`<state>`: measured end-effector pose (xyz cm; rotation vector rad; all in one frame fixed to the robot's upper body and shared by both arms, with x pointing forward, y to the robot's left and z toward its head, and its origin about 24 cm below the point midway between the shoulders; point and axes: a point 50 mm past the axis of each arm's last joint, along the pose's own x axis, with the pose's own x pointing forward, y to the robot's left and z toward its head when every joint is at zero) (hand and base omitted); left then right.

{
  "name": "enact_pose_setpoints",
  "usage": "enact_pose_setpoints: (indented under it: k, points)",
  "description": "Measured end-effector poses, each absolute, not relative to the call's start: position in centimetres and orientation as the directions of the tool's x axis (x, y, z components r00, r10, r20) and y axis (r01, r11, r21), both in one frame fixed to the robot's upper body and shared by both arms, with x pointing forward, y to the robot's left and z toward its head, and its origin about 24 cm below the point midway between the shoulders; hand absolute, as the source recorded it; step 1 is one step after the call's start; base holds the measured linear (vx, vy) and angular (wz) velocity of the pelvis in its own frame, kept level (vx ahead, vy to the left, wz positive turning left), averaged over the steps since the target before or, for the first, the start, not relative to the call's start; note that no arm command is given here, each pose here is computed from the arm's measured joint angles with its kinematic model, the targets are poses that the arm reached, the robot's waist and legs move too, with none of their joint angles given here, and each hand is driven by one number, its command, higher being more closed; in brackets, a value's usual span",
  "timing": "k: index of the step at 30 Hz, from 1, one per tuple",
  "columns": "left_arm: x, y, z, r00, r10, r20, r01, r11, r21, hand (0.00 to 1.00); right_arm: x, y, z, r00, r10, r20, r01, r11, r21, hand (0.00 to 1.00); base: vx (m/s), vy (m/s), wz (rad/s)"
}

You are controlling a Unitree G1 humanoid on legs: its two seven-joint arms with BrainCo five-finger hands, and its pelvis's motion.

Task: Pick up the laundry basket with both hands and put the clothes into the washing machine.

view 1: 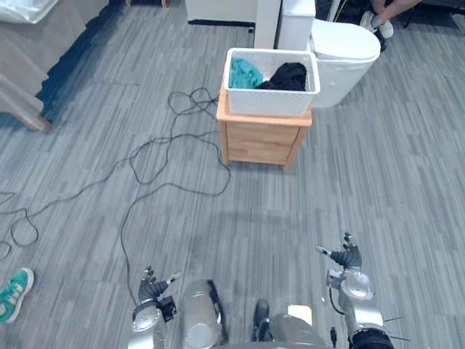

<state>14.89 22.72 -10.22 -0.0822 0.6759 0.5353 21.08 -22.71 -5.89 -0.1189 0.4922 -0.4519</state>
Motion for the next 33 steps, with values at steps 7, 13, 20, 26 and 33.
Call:
enact_pose_setpoints:
  k: [7,13,20,26,33]
  points:
    - [13.2,23.0,-10.6,0.626,0.45,-0.637,-0.486,0.864,0.132,0.0,18.5,-22.0,-7.9,0.728,-0.451,-0.516,0.394,0.891,-0.223,0.0,0.63,0.286,-0.4]
    - [15.1,22.6,-10.0,0.676,0.421,-0.605,-0.437,0.89,0.131,0.0,18.8,-20.7,-8.7,0.731,-0.406,-0.548,0.332,0.914,-0.234,0.0,0.61,0.199,-0.09]
    - [13.8,24.1,-11.4,0.597,0.456,-0.661,-0.445,0.873,0.2,0.0,18.2,-21.4,-9.8,0.691,-0.413,-0.593,0.303,0.911,-0.281,0.0,0.5,-0.086,0.08]
    - [14.2,21.8,-11.6,0.609,0.415,-0.676,-0.45,0.883,0.136,0.0,18.0,-22.3,-9.1,0.706,-0.426,-0.565,0.292,0.903,-0.316,0.0,0.39,-0.135,-0.18]
    - [15.2,21.1,-10.4,0.671,0.395,-0.627,-0.448,0.89,0.082,0.0,19.3,-22.0,-6.7,0.774,-0.437,-0.459,0.34,0.897,-0.282,0.0,0.24,0.034,-0.4]
